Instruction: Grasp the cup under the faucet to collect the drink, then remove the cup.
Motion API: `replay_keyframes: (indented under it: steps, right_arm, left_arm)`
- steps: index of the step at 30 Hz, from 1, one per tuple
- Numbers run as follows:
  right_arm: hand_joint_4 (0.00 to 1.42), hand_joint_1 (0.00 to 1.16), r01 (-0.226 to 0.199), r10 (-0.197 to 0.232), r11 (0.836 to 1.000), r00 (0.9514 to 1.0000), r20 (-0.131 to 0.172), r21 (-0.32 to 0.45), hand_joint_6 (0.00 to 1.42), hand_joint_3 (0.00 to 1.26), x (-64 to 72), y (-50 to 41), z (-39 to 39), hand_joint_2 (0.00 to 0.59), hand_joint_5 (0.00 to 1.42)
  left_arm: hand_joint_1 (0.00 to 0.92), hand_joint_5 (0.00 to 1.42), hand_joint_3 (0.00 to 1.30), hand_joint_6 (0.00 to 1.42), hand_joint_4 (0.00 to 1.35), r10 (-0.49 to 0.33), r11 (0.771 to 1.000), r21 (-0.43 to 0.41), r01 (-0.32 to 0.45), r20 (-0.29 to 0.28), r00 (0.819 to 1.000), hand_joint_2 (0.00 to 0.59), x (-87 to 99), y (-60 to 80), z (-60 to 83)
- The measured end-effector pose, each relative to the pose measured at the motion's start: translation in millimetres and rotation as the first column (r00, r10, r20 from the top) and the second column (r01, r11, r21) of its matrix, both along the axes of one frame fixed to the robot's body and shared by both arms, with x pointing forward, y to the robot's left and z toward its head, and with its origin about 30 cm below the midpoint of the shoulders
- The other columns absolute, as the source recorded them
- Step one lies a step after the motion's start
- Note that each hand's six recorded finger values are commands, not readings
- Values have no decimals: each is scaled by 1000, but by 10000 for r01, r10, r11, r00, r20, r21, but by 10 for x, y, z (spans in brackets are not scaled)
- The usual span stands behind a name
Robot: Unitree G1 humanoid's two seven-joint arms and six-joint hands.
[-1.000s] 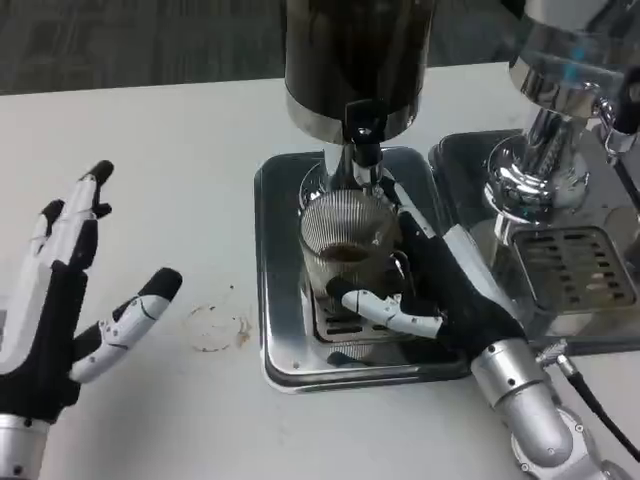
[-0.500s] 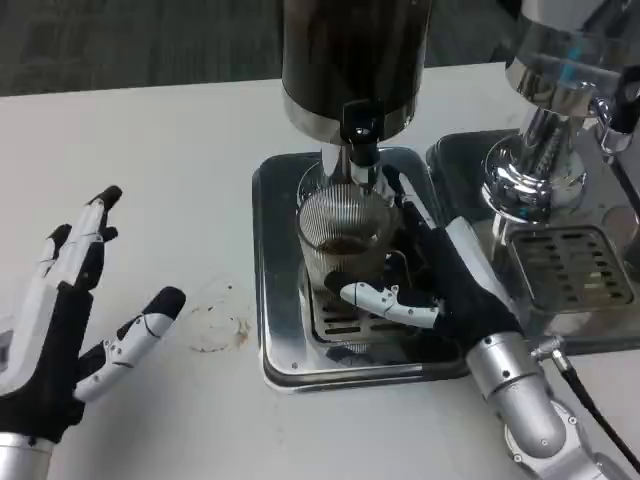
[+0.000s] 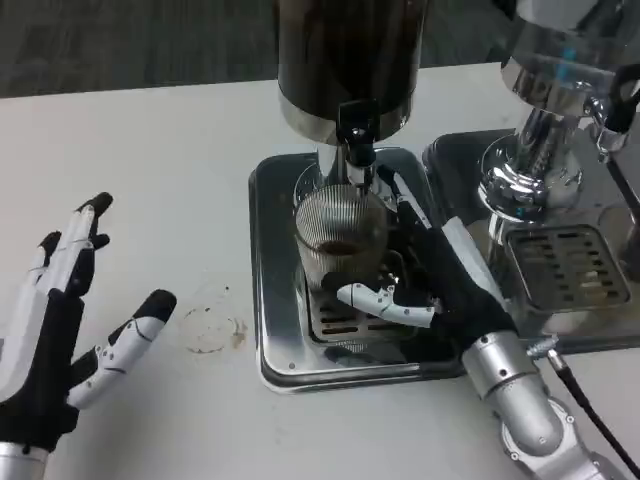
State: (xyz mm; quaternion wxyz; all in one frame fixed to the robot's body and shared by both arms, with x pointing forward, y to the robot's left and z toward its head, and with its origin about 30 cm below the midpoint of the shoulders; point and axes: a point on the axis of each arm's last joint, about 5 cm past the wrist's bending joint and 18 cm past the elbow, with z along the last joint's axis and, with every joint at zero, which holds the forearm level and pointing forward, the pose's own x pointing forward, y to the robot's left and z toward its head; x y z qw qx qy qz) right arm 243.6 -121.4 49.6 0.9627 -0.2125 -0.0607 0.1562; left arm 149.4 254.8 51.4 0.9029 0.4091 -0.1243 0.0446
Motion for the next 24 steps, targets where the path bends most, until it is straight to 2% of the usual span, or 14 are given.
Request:
replay_keyframes:
  steps: [6,13,15,24]
  right_arm:
    - [351,829,-14,14,9998,10000,10,179,367,222,5,27,-2,175,275]
    - [474,913,165,-167,9992,9998,55,372,457,366,19,51,-1,182,371]
    - [501,958,408,-414,9984,9990,151,400,489,409,17,66,-3,184,401]
    - [566,969,1015,-1026,9946,9934,514,226,585,520,9,112,-16,170,494]
  left_arm:
    - [0,181,56,8,0,90,9999,-143,-90,60,9999,199,2,3,8]
    - [0,184,65,17,0,146,9998,-142,-145,49,9999,200,-9,10,12]
    - [0,187,66,19,0,174,9997,-164,-173,57,9998,200,-14,14,14]
    - [0,192,73,24,0,162,9998,-93,-162,87,9998,201,-19,34,29]
